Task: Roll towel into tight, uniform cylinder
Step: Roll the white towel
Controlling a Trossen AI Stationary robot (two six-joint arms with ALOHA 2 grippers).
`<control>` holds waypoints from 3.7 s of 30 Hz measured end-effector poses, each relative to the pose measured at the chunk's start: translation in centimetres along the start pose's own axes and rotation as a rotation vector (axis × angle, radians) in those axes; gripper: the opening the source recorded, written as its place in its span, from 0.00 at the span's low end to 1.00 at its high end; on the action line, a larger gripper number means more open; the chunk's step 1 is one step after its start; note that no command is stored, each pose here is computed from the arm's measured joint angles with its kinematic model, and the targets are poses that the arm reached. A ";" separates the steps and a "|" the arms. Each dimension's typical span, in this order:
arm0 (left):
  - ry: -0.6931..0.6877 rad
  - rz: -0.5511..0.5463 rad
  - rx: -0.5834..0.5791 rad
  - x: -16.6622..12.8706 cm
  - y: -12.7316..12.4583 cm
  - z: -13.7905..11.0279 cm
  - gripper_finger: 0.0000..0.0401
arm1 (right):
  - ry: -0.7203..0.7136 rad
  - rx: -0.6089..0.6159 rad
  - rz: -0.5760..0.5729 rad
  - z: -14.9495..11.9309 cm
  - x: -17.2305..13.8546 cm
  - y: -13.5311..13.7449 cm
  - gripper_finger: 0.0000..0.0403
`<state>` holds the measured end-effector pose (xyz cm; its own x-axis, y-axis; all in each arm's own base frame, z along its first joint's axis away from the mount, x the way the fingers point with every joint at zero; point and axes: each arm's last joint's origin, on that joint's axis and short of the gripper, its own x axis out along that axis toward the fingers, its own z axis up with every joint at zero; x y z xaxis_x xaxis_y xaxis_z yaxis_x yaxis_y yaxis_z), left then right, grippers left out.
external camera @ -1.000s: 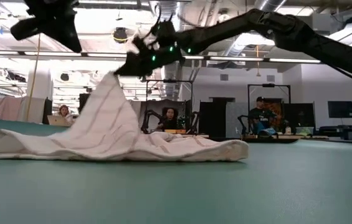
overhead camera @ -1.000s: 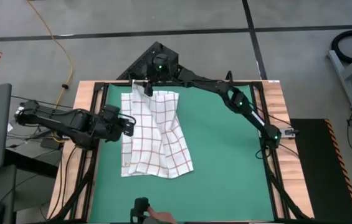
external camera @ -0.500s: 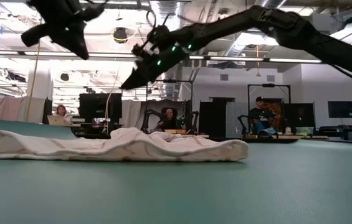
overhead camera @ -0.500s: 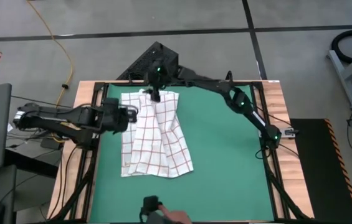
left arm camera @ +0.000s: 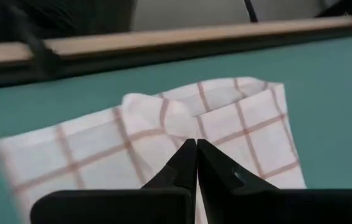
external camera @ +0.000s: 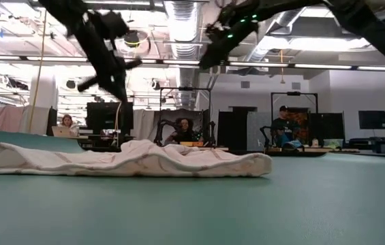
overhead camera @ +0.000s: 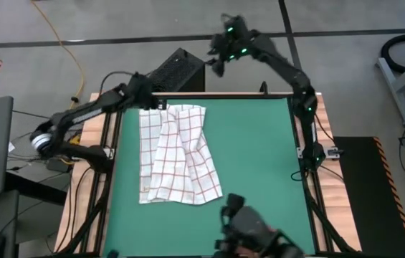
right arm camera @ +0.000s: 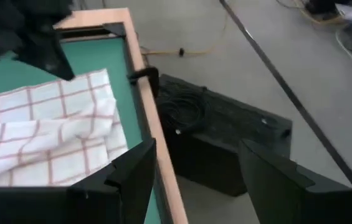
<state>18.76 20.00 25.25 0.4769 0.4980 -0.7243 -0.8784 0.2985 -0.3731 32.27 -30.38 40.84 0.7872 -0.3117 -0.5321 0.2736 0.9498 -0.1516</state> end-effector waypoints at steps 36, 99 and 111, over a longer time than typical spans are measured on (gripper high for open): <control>0.136 0.050 0.041 8.1 4.4 2.1 0.25 | 0.077 0.014 0.030 -2.0 -2.4 -2.1 0.62; 0.197 0.319 0.051 1.6 3.9 0.5 0.00 | 0.204 0.032 0.232 -6.3 9.7 0.4 0.62; 0.253 0.351 0.082 1.4 4.2 0.0 0.00 | 0.355 -0.043 0.383 -11.1 16.9 3.6 0.62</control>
<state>15.78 21.97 22.71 0.1181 0.3688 -0.9220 -0.9759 0.2149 -0.0391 40.42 -31.89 22.11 0.5888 0.0790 -0.8044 -0.0260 0.9965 0.0789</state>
